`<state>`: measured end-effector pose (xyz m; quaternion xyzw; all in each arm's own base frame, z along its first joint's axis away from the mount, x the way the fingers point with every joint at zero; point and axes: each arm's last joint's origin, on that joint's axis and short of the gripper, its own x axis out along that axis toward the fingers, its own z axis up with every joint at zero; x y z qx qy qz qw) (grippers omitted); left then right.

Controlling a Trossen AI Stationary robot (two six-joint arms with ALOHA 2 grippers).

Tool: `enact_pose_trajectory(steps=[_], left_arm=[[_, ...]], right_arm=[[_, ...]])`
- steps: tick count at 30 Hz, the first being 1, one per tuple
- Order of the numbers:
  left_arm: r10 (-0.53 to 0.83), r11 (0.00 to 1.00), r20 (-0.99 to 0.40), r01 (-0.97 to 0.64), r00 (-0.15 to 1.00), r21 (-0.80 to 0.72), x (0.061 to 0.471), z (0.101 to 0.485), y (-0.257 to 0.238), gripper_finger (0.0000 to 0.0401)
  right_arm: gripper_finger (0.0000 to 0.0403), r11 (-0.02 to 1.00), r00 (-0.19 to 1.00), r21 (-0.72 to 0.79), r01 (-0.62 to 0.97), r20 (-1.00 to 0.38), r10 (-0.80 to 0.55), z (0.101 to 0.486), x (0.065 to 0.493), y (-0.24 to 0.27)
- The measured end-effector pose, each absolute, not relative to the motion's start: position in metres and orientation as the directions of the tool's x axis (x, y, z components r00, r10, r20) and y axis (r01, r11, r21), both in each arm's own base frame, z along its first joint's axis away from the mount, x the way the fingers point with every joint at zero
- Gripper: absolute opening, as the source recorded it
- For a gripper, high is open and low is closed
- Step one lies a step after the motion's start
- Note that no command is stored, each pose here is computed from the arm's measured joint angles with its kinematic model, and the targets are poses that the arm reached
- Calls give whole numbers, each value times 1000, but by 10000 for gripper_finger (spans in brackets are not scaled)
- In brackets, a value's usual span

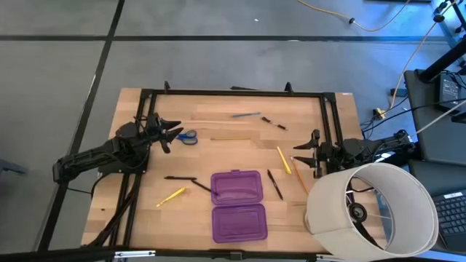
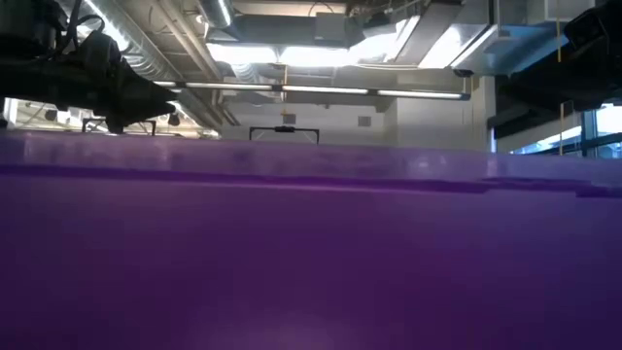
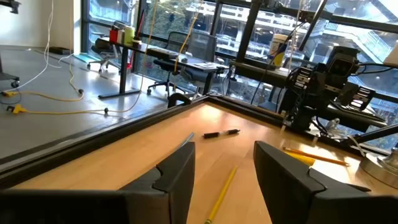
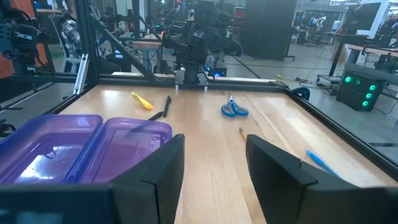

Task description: Pick & place school supplies into a supply box

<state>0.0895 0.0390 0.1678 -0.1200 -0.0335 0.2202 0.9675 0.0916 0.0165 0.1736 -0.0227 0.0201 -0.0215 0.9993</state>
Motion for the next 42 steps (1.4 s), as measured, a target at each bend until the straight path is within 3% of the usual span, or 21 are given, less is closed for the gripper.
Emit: enact_pose_trajectory(steps=[42], left_arm=[[434,874,12,-418,901,-247,89,168,39,157]], right_arm=[[176,996,998,-81,41,-37,-44,174,92,17]])
